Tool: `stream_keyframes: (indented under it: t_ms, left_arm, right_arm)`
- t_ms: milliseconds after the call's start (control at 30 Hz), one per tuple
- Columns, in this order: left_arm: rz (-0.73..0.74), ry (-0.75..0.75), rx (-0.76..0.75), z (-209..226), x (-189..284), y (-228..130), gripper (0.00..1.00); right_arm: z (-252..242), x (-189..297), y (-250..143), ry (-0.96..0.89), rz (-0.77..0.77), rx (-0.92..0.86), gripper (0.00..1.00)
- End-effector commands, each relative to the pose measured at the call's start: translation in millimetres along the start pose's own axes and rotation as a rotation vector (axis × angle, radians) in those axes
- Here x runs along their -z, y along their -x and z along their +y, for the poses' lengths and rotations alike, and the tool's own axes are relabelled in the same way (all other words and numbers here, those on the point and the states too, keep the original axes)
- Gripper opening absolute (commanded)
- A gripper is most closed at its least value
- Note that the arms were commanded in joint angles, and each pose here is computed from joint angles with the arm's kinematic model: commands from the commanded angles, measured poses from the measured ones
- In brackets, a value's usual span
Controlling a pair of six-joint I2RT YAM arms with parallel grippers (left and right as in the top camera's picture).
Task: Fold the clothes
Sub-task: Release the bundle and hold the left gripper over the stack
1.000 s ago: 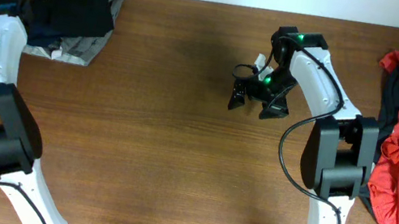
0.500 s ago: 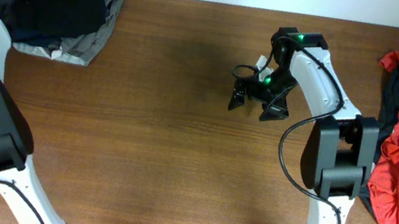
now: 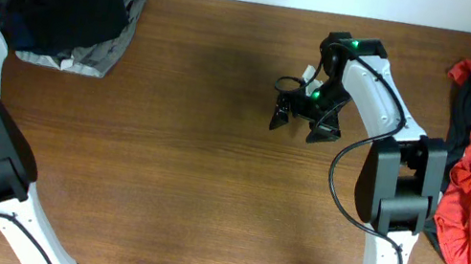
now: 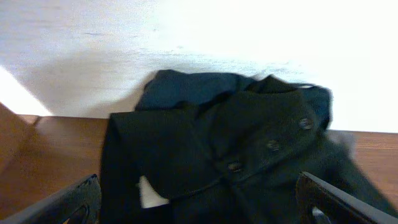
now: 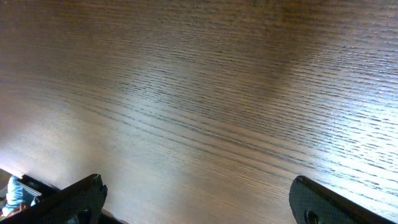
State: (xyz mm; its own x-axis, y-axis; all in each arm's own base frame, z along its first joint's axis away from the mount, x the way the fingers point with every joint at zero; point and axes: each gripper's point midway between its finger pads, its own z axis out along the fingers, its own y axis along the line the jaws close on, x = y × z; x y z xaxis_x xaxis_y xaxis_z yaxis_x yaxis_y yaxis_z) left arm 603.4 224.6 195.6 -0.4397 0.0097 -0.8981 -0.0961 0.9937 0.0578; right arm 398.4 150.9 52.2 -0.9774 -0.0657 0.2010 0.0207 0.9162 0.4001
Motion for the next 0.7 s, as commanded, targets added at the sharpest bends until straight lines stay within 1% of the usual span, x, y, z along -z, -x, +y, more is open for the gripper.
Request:
stream_keyframes:
  t_ms: [0, 33, 100, 133, 167, 300, 367, 467, 667]
  left_arm:
    - [-0.059, -0.133, 0.044, -23.1, 4.2, 20.4, 0.93]
    - [-0.065, -0.144, 0.050, -26.6, 4.0, 22.1, 0.89]
    - [-0.078, -0.152, 0.053, -32.3, 3.1, 26.4, 0.78]
    - [-0.086, -0.150, 0.047, -34.5, 2.0, 28.6, 0.74]
    - [-0.097, -0.136, 0.042, -34.3, 1.2, 31.7, 0.73]
    - [-0.127, -0.027, 0.028, -21.0, -4.3, 38.2, 0.74]
    - [-0.144, -0.016, 0.024, -18.9, -7.8, 39.3, 0.74]
    - [-0.152, -0.022, 0.020, -22.0, -20.5, 30.8, 0.74]
    - [-0.158, -0.034, 0.009, -34.6, -57.9, -1.1, 0.74]
  right_arm:
    - [-1.0, -0.7, -1.0, -0.006, 0.003, -0.009, 0.99]
    - [-1.0, -0.7, -0.6, -0.006, 0.001, -0.008, 0.99]
    - [-0.8, -0.7, 0.8, -0.005, -0.004, -0.005, 0.99]
    - [-0.7, -0.7, 1.2, -0.005, -0.006, -0.005, 0.99]
    - [-0.7, -0.7, 1.6, -0.005, -0.007, -0.004, 0.99]
    - [-0.7, -0.7, 1.8, -0.004, -0.008, -0.003, 0.99]
    - [-0.6, -0.7, 1.9, -0.004, -0.009, -0.003, 0.99]
    - [-0.4, -0.7, 3.4, -0.004, -0.014, 0.000, 0.99]
    - [-0.3, -0.6, 4.5, -0.003, -0.019, 0.002, 0.99]
